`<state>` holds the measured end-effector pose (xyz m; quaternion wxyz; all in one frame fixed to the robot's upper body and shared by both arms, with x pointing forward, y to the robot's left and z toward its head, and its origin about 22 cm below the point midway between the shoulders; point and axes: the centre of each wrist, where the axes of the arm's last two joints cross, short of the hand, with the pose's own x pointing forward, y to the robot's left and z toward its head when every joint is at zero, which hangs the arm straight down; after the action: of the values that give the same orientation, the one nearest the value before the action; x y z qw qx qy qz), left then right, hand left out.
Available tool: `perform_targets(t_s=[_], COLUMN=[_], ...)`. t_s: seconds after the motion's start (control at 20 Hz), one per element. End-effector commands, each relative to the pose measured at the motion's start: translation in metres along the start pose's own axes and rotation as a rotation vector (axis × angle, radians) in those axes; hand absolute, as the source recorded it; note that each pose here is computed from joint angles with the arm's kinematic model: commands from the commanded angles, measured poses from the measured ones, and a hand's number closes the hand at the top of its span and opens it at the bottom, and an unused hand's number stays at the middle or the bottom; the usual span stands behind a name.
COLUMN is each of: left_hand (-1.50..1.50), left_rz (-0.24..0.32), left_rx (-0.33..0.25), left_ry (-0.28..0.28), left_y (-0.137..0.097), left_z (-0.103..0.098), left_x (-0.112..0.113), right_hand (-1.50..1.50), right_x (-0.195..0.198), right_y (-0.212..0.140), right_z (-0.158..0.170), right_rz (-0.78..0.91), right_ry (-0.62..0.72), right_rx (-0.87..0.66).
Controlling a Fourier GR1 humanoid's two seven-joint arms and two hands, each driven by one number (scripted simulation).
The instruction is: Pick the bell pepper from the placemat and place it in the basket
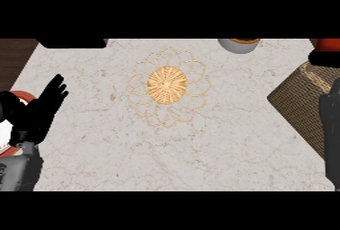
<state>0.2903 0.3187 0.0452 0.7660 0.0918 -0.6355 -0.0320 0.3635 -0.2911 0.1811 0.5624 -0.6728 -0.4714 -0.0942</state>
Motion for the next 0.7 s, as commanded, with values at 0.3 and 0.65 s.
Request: perform_targets(t_s=[0.3, 0.65], left_hand=[0.0, 0.0], left_rz=[0.007, 0.009], left_rx=[0.008, -0.018], left_ry=[-0.021, -0.01], left_y=[0.005, 0.0], left_z=[-0.009, -0.002], left_x=[-0.006, 0.004], right_hand=[-1.5, -1.5], right_x=[-0.063, -0.063], right_y=[0.011, 0.016], right_z=[-0.019, -0.034], right_rz=[-0.01, -0.109], right_ry=[0.158, 0.069], right_rx=[-0.103, -0.094])
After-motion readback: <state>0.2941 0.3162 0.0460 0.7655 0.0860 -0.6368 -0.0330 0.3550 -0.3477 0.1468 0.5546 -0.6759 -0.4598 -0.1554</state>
